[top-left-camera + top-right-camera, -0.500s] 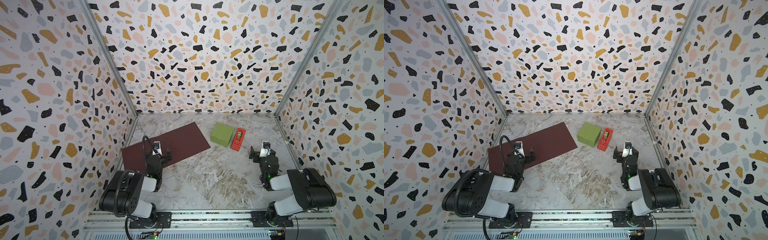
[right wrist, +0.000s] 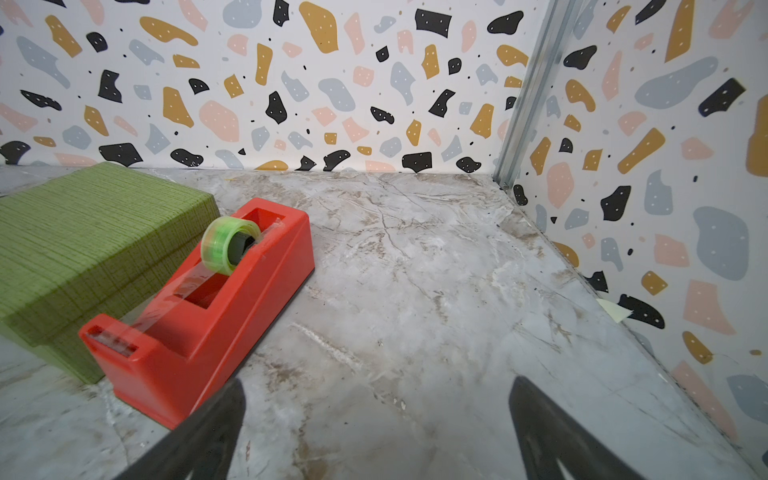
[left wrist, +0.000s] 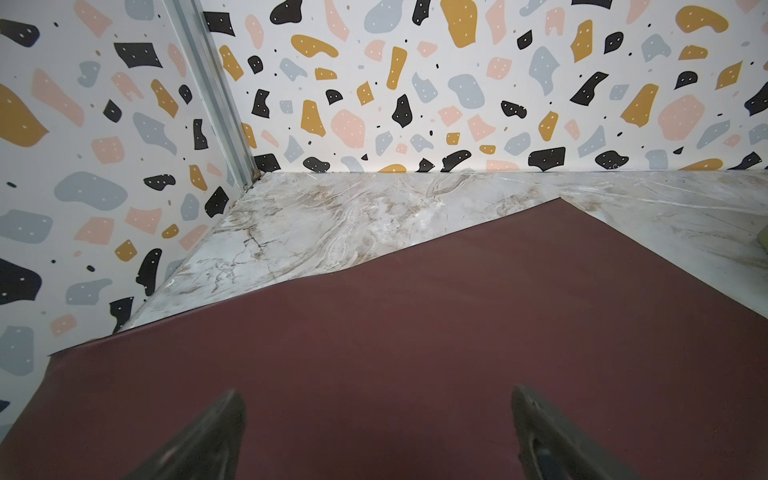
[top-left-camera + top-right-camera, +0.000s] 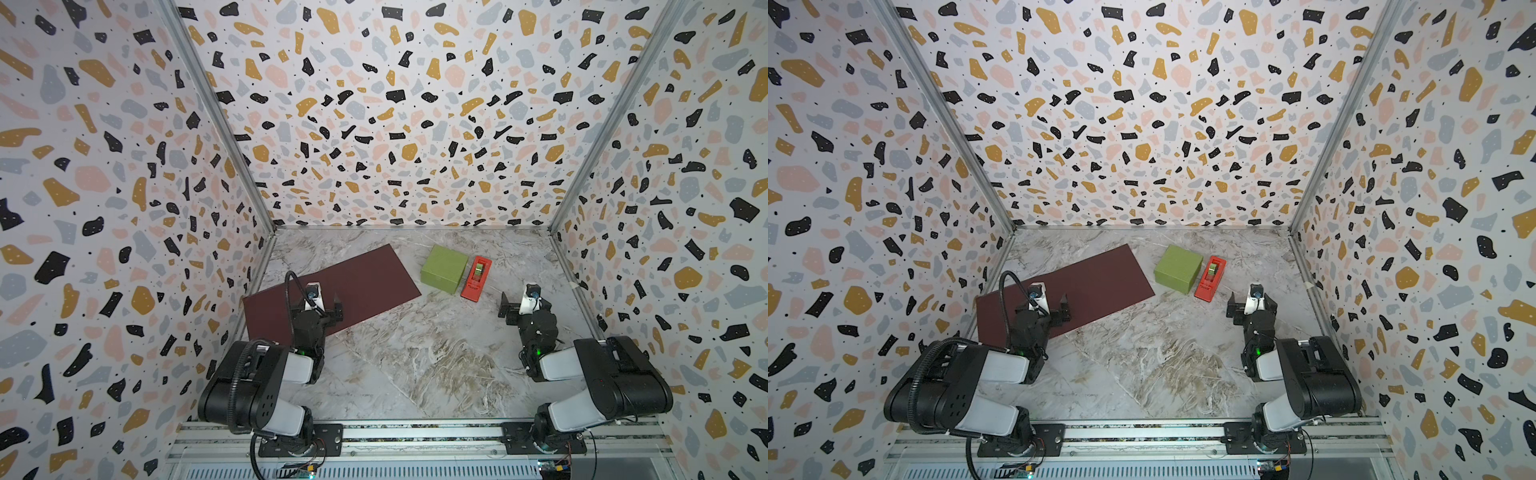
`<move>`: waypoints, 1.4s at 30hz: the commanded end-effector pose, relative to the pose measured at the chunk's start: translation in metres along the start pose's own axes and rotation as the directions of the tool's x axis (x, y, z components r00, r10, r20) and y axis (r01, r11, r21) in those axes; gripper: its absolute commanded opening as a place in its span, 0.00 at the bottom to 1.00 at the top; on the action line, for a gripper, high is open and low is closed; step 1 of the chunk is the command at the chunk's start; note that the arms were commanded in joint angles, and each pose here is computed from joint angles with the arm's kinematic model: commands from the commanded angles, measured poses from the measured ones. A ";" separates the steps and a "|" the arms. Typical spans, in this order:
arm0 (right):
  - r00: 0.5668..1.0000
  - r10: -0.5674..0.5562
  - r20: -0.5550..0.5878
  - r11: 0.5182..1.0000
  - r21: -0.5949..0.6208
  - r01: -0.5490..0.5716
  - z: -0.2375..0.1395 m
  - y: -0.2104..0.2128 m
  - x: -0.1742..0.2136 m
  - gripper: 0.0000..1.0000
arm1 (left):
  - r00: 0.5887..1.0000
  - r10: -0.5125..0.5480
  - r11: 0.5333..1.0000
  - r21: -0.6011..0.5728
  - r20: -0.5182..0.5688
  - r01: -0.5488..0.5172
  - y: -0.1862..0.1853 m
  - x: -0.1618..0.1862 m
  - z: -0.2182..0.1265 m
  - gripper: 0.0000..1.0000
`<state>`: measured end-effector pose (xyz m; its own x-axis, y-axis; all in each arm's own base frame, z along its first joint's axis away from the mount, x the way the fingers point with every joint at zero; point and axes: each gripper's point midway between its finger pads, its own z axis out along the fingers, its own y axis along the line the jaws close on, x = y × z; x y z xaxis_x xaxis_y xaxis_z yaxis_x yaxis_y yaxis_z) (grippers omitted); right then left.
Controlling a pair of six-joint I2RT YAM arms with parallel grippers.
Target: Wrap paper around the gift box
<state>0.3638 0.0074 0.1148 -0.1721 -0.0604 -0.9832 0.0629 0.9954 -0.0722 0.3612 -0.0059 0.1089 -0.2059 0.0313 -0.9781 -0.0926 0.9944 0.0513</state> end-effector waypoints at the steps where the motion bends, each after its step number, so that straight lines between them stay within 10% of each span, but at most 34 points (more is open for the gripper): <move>1: 0.999 0.002 0.033 1.000 0.003 -0.003 0.000 0.000 -0.010 0.99 | 0.996 -0.011 1.000 -0.020 0.086 0.013 0.004 -0.025 0.002 0.99; 30: 0.999 -0.003 0.044 1.000 0.010 0.003 -0.002 -0.001 -0.012 0.99 | 0.996 -0.014 1.000 -0.002 0.092 0.015 0.001 -0.025 -0.001 0.99; 36: 0.995 -0.066 0.069 0.996 0.070 0.061 -0.012 0.005 -0.048 0.99 | 0.994 -0.080 0.991 -0.106 0.073 0.087 0.022 -0.048 -0.008 0.99; 42: 0.970 0.239 -0.035 0.970 -0.044 -0.240 -0.017 0.025 -0.082 1.00 | 0.923 -0.368 0.905 -0.186 0.111 0.383 0.043 -0.088 -0.026 0.99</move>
<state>0.3636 0.0293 0.2075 -0.0430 0.0332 -0.9985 0.0702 0.9971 0.0302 0.3580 0.0213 0.2075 -0.0255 -0.1786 -0.9836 -0.2669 0.9494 -0.1655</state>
